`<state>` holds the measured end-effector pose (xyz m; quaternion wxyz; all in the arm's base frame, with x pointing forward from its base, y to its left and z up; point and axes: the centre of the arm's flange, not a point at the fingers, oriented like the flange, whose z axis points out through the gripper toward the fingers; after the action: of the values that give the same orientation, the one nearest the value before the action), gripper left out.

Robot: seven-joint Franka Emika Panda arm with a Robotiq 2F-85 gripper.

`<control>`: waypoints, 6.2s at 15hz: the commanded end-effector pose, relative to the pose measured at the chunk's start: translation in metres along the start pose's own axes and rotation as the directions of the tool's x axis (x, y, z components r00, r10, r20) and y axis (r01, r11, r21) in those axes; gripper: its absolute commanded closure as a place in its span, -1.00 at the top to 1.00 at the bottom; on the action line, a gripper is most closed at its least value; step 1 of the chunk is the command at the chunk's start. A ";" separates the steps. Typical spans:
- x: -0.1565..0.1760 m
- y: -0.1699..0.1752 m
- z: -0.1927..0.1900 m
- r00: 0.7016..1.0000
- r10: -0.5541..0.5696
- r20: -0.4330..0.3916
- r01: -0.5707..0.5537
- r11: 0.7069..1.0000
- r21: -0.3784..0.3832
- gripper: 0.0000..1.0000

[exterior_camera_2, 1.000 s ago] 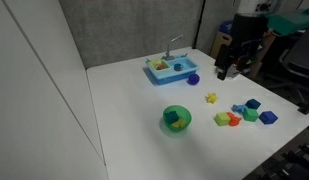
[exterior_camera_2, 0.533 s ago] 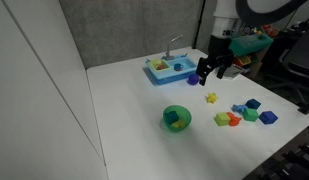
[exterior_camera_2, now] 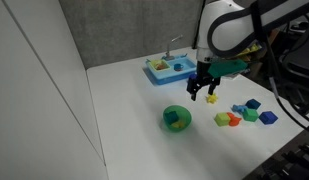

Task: Move the green object from the bowl to the table

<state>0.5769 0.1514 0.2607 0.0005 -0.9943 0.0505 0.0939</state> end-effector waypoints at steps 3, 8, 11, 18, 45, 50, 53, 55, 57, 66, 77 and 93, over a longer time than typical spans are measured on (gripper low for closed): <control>0.006 0.000 0.006 1.000 0.012 0.008 -0.012 1.000 0.004 1.00; 0.012 -0.007 0.018 0.998 -0.056 -0.024 0.055 0.998 -0.040 1.00; 0.018 -0.019 0.039 0.991 -0.129 -0.041 0.127 0.990 -0.056 1.00; 0.043 -0.045 0.086 0.952 -0.284 -0.111 0.280 0.958 -0.058 1.00; 0.095 -0.082 0.177 0.856 -0.496 -0.145 0.496 0.868 -0.040 1.00; 0.092 -0.086 0.182 0.847 -0.509 -0.151 0.499 0.861 -0.100 1.00; 0.091 -0.088 0.185 0.840 -0.520 -0.154 0.504 0.853 -0.132 1.00; 0.089 -0.090 0.184 0.838 -0.523 -0.159 0.503 0.852 -0.147 0.60; 0.086 -0.093 0.179 0.837 -0.522 -0.166 0.500 0.851 -0.160 0.31; 0.068 -0.104 0.126 0.872 -0.431 -0.232 0.381 0.896 -0.229 -0.60; 0.082 -0.023 0.047 0.911 -0.239 -0.336 0.166 0.958 -0.232 -0.87; 0.082 0.120 0.145 0.985 -0.035 -0.171 -0.013 0.962 -0.273 -0.30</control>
<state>0.6243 0.0327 0.1176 -0.1330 -0.9908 0.0254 0.0061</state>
